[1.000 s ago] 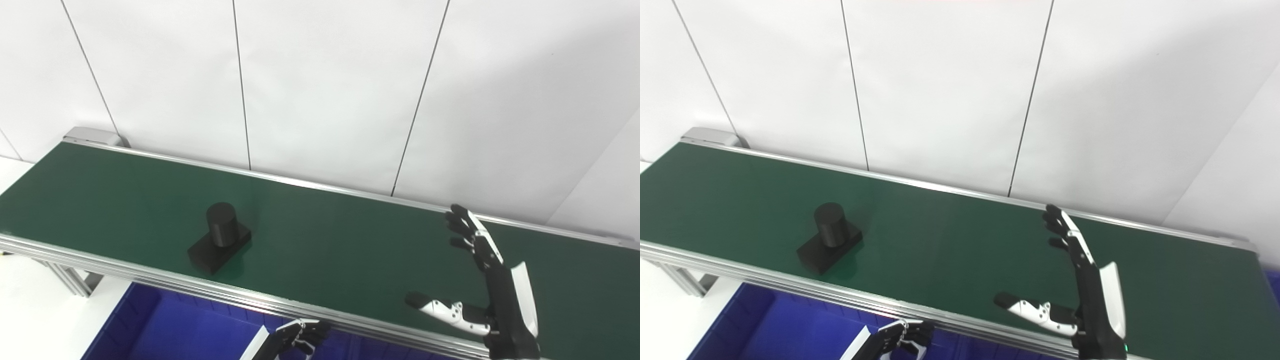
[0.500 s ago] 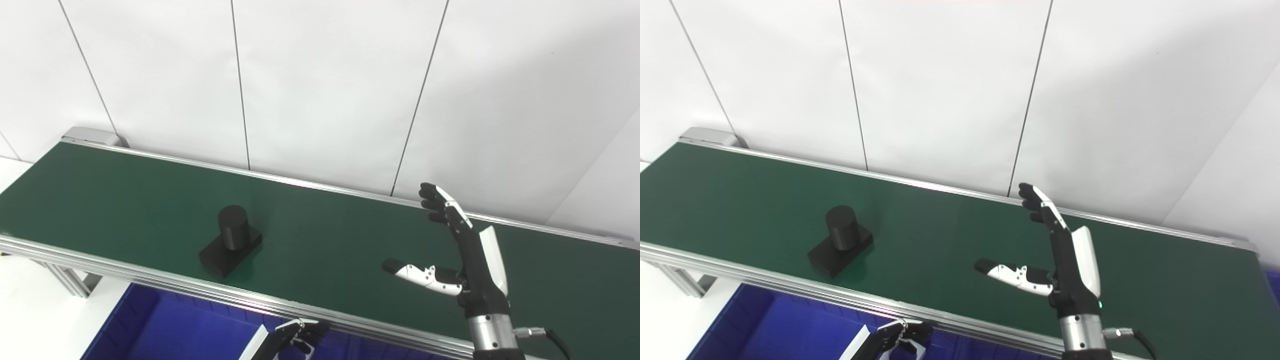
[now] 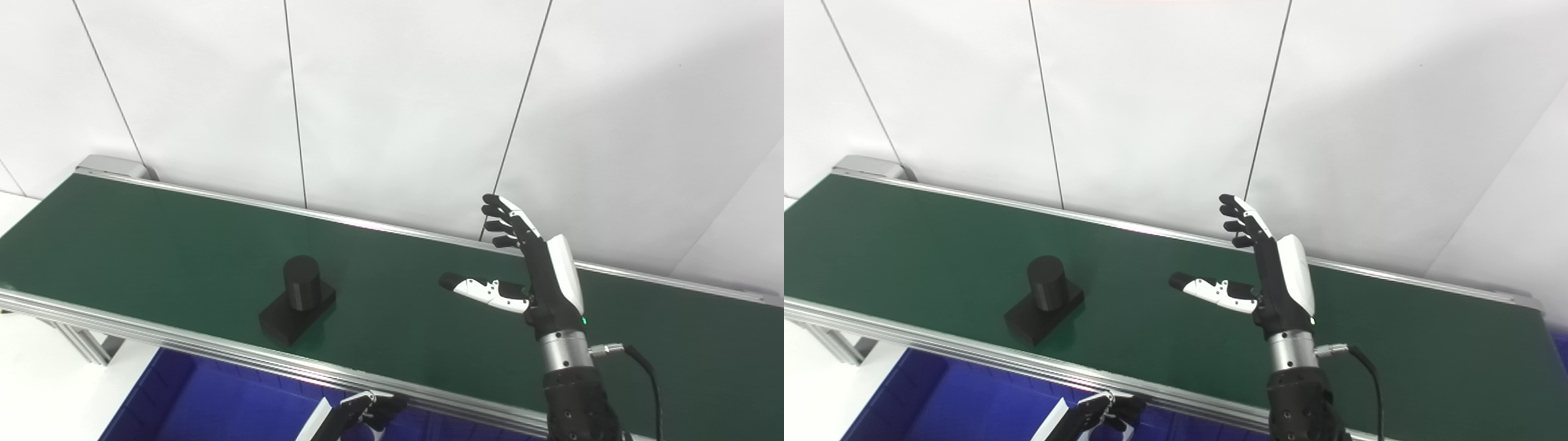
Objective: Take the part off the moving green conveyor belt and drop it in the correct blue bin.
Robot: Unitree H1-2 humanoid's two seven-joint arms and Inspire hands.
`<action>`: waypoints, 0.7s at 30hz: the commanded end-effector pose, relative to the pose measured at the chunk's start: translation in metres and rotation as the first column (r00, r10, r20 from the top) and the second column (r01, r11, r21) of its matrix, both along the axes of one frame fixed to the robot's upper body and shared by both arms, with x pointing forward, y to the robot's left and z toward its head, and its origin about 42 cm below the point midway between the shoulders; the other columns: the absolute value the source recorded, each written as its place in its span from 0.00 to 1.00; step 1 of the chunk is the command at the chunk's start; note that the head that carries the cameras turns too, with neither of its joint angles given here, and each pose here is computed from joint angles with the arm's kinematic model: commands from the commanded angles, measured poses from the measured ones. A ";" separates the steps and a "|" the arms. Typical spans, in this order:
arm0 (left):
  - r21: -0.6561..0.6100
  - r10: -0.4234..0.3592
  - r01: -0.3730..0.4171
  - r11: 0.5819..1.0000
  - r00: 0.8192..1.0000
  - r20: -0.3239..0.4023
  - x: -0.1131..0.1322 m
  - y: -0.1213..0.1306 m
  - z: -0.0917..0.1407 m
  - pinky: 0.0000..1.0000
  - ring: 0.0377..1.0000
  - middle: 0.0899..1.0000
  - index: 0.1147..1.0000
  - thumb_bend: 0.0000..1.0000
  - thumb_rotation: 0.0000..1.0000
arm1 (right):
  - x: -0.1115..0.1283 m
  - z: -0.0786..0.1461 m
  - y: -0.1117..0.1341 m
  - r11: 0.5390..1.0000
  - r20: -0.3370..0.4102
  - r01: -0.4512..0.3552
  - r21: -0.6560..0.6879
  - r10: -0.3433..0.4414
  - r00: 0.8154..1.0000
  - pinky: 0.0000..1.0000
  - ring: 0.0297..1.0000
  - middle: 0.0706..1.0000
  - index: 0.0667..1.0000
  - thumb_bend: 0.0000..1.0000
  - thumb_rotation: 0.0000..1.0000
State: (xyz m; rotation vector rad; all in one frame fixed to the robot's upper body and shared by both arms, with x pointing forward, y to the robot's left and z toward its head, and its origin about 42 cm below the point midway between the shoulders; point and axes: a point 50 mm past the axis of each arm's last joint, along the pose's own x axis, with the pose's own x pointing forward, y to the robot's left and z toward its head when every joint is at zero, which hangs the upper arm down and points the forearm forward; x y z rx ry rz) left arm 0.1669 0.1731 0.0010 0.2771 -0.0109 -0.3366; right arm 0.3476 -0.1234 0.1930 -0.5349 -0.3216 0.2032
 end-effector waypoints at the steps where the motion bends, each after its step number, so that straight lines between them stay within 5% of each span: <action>1: -0.035 -0.001 0.004 0.999 0.997 0.071 0.010 0.000 0.011 0.63 0.69 0.70 0.66 0.93 0.34 | 0.012 0.018 0.014 1.000 0.039 -0.020 0.000 0.020 0.999 0.69 0.77 0.82 0.86 0.85 0.44; 11: -0.035 -0.010 0.012 0.999 0.998 0.067 0.009 0.001 0.011 0.64 0.70 0.70 0.65 0.93 0.36 | 0.027 0.012 0.050 0.992 -0.042 -0.077 -0.104 0.073 0.996 0.67 0.78 0.84 0.86 0.88 0.48; 21: -0.059 -0.028 0.031 0.998 0.998 0.054 0.008 0.003 0.014 0.60 0.68 0.69 0.62 0.92 0.33 | 0.036 0.001 0.082 0.974 -0.088 -0.138 -0.181 0.123 0.988 0.75 0.83 0.87 0.86 0.90 0.50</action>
